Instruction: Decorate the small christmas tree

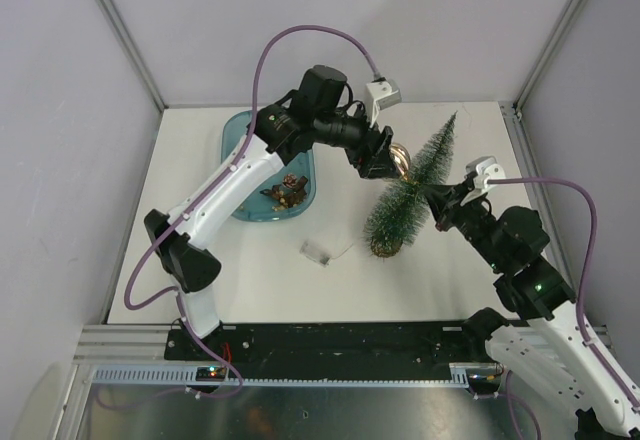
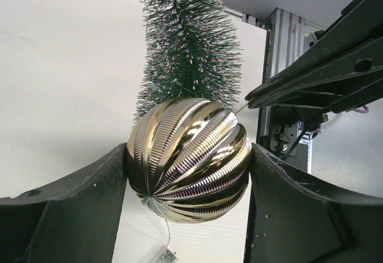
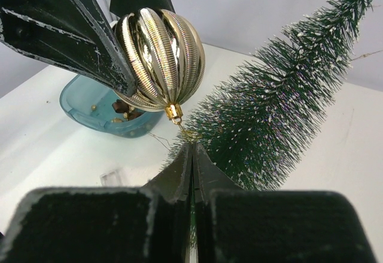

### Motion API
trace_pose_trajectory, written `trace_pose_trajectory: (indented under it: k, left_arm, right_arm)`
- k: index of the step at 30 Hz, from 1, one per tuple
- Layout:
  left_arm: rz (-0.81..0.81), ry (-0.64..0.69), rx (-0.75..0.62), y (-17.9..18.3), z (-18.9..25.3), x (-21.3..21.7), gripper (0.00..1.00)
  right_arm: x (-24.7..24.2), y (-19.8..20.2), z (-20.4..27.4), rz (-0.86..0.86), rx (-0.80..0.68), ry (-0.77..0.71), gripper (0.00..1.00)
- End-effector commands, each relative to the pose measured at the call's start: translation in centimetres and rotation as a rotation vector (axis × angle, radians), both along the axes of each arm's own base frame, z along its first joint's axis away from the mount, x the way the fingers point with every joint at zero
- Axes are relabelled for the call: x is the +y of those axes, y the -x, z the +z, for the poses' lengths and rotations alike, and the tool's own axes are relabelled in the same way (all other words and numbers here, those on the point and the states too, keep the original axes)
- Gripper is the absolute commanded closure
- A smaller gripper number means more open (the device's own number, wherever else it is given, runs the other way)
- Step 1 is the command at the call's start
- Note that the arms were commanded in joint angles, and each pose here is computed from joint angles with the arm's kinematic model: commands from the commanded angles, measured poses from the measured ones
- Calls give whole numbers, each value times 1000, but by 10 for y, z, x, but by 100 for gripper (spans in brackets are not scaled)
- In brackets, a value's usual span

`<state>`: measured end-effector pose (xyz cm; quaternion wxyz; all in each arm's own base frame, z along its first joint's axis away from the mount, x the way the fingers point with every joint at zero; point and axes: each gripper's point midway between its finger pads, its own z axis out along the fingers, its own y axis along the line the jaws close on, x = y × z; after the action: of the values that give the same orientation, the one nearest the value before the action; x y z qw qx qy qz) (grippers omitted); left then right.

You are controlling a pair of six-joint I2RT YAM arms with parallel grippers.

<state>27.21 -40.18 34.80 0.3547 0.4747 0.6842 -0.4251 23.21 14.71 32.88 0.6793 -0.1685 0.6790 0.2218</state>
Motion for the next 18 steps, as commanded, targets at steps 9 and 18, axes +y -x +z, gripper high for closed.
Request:
trace_pose_trajectory:
  k: [9,18]
  left_arm:
    - [21,29,-53,-5,13,0,61]
    - [28,25,-24,-9,4,-6,62]
  right_arm:
    - [1,-5,18,-3,-37,16,100]
    - [-2,-8,4,-31,-2,66,100]
